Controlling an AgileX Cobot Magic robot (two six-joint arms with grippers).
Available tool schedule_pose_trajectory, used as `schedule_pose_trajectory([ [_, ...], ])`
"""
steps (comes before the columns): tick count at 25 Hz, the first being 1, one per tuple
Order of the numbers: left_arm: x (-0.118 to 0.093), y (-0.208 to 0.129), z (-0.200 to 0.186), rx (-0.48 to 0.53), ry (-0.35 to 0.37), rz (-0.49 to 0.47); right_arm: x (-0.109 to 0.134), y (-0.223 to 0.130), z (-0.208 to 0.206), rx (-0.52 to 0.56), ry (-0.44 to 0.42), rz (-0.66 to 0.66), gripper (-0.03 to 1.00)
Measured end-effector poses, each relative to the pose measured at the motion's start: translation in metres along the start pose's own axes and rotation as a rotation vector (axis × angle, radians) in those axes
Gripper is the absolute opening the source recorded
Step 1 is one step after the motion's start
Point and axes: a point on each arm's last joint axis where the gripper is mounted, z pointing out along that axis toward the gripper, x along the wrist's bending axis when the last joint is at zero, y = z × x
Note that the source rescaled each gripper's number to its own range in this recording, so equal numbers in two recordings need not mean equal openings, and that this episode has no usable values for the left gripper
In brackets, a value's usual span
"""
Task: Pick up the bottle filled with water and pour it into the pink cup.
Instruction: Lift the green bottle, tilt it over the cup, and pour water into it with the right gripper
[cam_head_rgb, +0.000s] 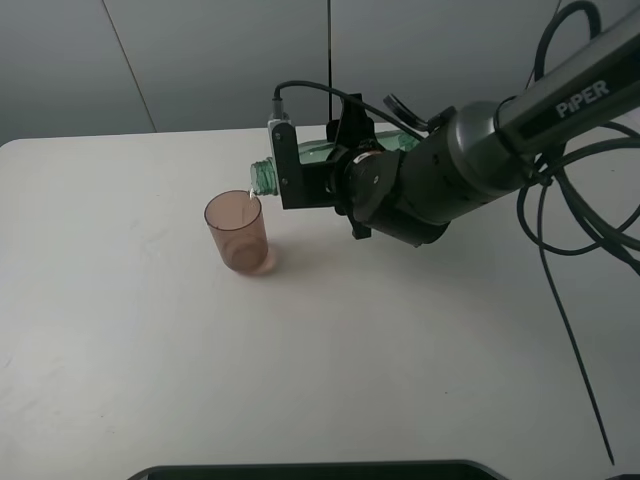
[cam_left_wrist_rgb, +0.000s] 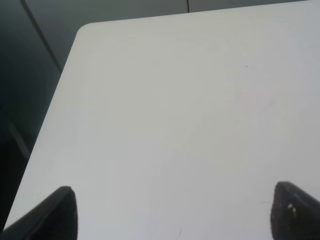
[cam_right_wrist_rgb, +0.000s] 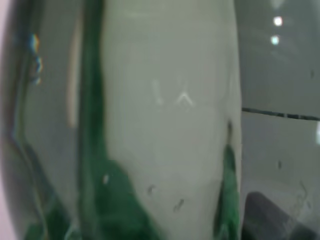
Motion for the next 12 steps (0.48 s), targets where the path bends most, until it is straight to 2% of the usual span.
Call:
schedule_pose_trajectory([
  [12,0.0000,0.0000,0.0000,0.000,0.000,0.000,-0.0008,0.0017,-0.0013,0.003,-0.017,-0.004,0.00],
])
